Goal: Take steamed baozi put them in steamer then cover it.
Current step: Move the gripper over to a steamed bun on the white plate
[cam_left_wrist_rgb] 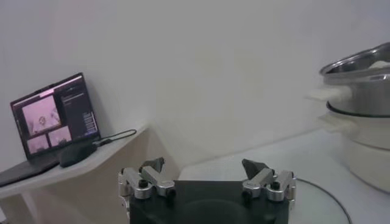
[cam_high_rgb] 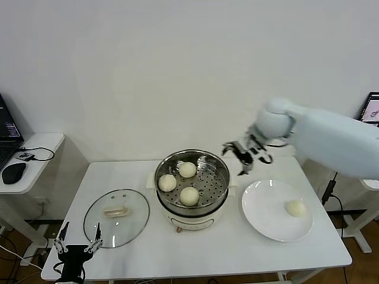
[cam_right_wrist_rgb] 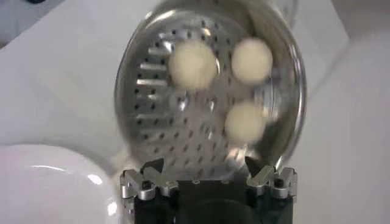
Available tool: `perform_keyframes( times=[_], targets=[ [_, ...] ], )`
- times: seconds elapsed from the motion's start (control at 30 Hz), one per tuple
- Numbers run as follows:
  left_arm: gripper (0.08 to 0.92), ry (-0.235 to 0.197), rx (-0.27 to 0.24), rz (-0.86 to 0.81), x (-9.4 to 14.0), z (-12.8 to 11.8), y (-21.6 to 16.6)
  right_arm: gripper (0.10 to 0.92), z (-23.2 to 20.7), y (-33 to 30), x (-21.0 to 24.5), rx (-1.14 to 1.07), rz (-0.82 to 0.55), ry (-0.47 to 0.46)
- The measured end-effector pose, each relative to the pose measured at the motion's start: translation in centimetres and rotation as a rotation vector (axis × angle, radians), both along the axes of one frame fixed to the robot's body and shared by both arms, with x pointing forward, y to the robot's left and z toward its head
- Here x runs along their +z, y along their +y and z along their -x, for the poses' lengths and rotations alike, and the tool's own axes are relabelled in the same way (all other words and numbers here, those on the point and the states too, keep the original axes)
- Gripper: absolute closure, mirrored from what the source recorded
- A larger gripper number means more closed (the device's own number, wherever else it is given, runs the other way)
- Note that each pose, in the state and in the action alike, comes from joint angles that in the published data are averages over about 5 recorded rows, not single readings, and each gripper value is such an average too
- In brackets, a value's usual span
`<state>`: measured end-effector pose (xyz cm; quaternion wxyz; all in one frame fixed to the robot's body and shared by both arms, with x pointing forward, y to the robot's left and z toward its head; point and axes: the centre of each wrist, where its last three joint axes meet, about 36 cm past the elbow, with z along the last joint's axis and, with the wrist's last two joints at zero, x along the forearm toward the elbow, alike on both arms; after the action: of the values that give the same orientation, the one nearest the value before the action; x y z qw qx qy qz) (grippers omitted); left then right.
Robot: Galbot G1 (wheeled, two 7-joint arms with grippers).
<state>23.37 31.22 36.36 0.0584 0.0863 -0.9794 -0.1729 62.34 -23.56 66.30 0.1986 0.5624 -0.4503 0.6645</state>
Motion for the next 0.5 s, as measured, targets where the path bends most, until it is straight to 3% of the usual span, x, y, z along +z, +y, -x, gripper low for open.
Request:
perform_keyframes(
  times=[0.5],
  targets=[
    [0.177, 0.02, -0.02, -0.007, -0.4, 0.3, -0.5, 0.2, 4.1, -13.5, -6.9, -0.313, 0.036, 0.038]
  ],
)
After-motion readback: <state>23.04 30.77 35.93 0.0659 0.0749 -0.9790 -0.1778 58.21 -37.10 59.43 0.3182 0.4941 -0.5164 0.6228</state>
